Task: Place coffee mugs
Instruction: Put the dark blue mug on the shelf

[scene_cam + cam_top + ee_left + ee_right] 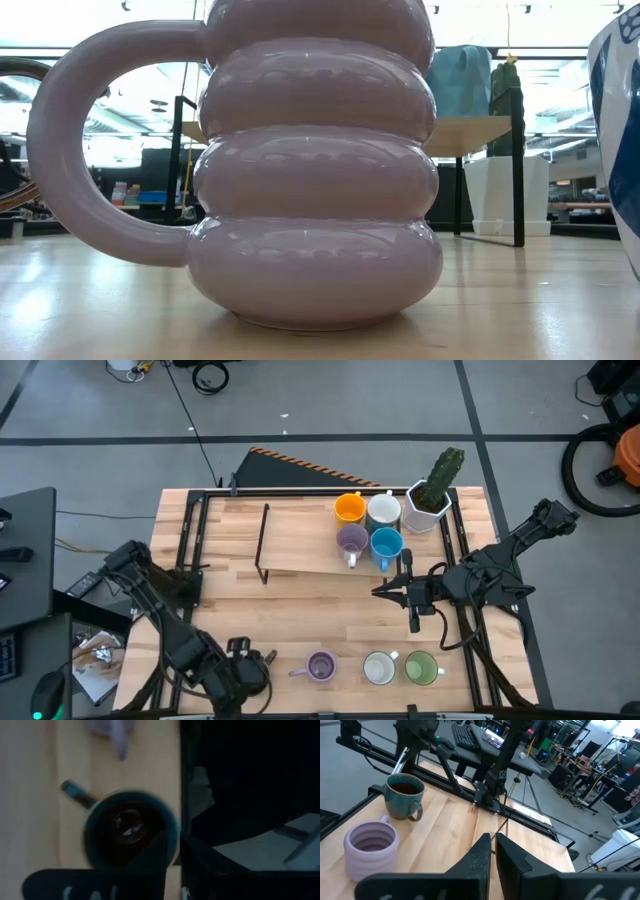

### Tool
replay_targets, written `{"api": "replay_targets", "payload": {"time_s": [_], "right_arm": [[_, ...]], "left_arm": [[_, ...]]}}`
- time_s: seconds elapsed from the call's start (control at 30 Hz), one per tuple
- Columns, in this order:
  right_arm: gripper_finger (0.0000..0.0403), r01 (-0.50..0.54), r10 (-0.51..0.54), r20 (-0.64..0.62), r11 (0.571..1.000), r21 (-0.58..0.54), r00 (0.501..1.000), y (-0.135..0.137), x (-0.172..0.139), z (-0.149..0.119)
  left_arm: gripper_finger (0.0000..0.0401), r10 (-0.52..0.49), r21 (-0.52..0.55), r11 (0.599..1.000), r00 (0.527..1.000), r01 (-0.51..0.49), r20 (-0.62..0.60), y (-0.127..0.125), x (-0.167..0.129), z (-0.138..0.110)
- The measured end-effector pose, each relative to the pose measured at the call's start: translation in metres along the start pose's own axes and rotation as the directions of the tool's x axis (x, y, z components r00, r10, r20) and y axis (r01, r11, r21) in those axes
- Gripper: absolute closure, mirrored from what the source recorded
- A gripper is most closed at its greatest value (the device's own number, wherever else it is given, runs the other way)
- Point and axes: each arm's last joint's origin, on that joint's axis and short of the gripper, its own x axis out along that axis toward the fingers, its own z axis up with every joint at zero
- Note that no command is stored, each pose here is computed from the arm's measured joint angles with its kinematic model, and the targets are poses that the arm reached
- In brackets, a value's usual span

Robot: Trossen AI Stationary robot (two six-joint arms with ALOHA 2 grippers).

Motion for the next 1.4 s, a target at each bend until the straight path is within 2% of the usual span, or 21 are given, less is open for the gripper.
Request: {"api": "replay_targets", "payload": {"time_s": [0.1, 0.23, 0.33, 0.5, 0.67, 0.77, 0.93, 1.23, 1.4], "right_arm": [[0.037, 0.001, -0.001, -0.001, 1.0, -0.013, 1.0, 0.0, 0.0, 0.0], [0.037, 0.008, -0.008, -0.004, 1.0, -0.021, 1.0, -0.002, 0.001, 0.0], [0.037, 0.019, -0.019, -0.01, 0.999, -0.03, 1.0, -0.004, 0.002, -0.001], [0.037, 0.047, -0.048, -0.023, 0.998, -0.04, 0.999, -0.01, 0.005, -0.003], [0.037, 0.053, -0.054, -0.028, 0.998, -0.034, 0.998, -0.015, 0.008, -0.005], [0.037, 0.052, -0.052, -0.028, 0.998, -0.027, 0.998, -0.016, 0.008, -0.005], [0.037, 0.045, -0.045, -0.026, 0.999, -0.009, 0.999, -0.015, 0.008, -0.005], [0.037, 0.035, -0.035, -0.022, 0.999, -0.005, 0.999, -0.015, 0.008, -0.005], [0.037, 0.035, -0.035, -0.022, 0.999, -0.001, 0.999, -0.015, 0.008, -0.005]], "left_arm": [[0.031, -0.017, 0.001, 1.0, 0.999, 0.017, 0.035, -0.002, 0.001, 0.004], [0.0266, -0.009, 0.07, 0.998, 0.999, 0.006, 0.045, -0.003, 0.004, 0.005], [0.0251, -0.007, 0.15, 0.989, 0.999, 0.001, 0.043, -0.007, 0.013, 0.003], [0.0252, -0.01, 0.249, 0.968, 1.0, 0.004, 0.022, -0.021, 0.02, 0.003], [0.0266, 0.052, 0.336, 0.941, 0.997, -0.03, -0.059, -0.035, 0.024, 0.005], [0.0272, 0.125, 0.355, 0.933, 0.98, -0.062, -0.157, -0.038, 0.032, 0.0], [0.0272, 0.148, 0.333, 0.941, 0.96, -0.063, -0.237, -0.04, 0.043, -0.008], [0.0272, 0.25, 0.407, 0.903, 0.936, -0.133, -0.248, -0.045, 0.054, -0.024], [0.0272, 0.276, 0.436, 0.885, 0.937, -0.162, -0.213, -0.049, 0.054, -0.031]]}}
